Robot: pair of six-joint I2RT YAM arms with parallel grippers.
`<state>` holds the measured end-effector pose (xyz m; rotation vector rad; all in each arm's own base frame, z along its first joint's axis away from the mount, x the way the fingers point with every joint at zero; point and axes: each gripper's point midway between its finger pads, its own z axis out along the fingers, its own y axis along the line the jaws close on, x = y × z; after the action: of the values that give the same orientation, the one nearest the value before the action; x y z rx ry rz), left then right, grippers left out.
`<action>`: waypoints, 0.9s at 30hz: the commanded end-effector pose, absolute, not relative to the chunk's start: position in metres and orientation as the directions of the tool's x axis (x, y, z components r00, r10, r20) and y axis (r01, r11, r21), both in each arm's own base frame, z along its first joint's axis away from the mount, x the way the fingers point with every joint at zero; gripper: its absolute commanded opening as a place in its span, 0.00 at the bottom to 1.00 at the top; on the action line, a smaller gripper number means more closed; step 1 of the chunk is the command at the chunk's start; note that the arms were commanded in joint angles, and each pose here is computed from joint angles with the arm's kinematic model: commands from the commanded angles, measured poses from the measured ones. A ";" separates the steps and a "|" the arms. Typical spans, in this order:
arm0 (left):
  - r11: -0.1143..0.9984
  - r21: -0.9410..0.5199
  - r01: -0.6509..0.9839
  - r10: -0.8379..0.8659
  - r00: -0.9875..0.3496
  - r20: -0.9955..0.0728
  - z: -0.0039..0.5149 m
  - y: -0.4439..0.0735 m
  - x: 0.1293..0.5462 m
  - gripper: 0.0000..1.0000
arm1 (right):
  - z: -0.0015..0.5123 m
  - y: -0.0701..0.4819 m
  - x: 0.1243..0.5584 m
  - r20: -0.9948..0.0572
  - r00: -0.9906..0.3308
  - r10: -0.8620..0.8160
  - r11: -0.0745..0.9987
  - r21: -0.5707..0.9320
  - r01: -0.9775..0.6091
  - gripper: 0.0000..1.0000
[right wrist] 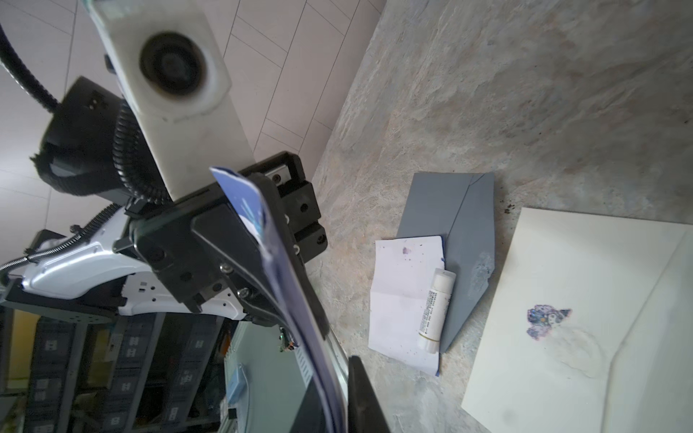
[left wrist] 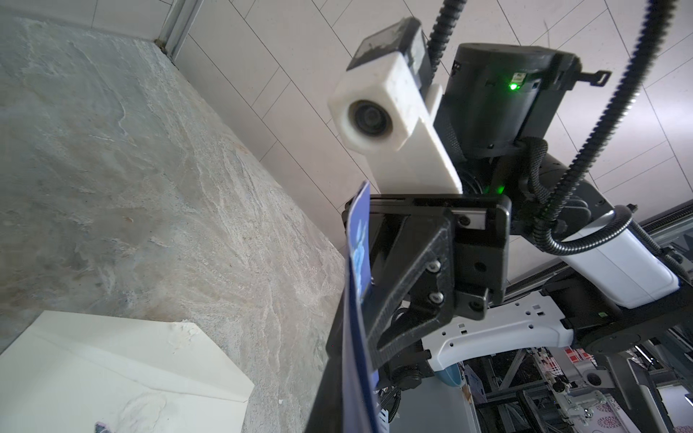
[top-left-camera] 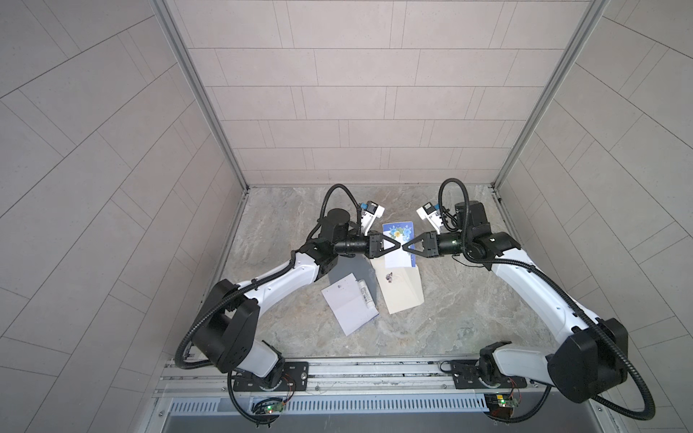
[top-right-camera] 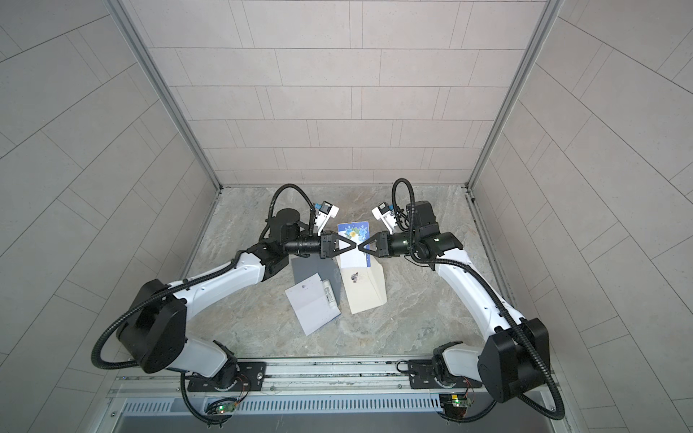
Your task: Place the letter into the envelope and seal it
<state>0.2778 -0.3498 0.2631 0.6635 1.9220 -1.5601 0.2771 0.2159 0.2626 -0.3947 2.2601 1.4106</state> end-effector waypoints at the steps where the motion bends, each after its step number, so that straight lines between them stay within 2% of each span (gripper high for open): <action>1: 0.266 -0.657 0.705 0.044 -0.690 -0.723 0.254 -0.344 0.283 0.13 | 0.266 0.207 0.282 -0.546 -0.837 0.023 0.514 0.725 -0.459 0.00; 4: 0.398 -0.608 0.687 0.088 -0.688 -0.720 0.231 -0.333 0.290 0.44 | 0.247 0.192 0.292 -0.520 -0.853 0.055 0.626 0.683 -0.376 0.00; 7: 0.591 -0.530 0.607 0.140 -0.725 -0.674 0.189 -0.311 0.304 0.56 | 0.215 0.168 0.300 -0.461 -0.885 0.072 0.772 0.588 -0.243 0.00; 10: 0.714 -0.457 0.530 0.212 -0.786 -0.580 0.147 -0.295 0.305 0.61 | 0.179 0.145 0.300 -0.391 -0.919 0.045 0.873 0.463 -0.154 0.00; 13: 0.747 -0.387 0.541 0.289 -0.788 -0.543 0.128 -0.296 0.298 0.62 | 0.152 0.139 0.297 -0.334 -0.943 0.005 0.907 0.399 -0.136 0.00; 20: 0.702 -0.363 0.613 0.424 -0.768 -0.479 0.104 -0.326 0.276 0.62 | 0.112 0.137 0.297 -0.227 -0.974 -0.020 0.940 0.328 -0.096 0.00; 23: 0.640 -0.402 0.655 0.488 -0.750 -0.445 0.091 -0.343 0.259 0.62 | 0.098 0.134 0.298 -0.180 -0.983 -0.034 0.954 0.288 -0.086 0.00; 27: 0.654 -0.384 0.652 0.552 -0.758 -0.348 0.068 -0.341 0.252 0.62 | 0.076 0.131 0.292 -0.116 -0.991 -0.065 0.970 0.226 -0.090 0.00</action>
<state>0.2597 -0.3448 0.0788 0.8979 2.6092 -0.7782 0.2978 0.1381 0.0831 -0.0793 2.9640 0.4640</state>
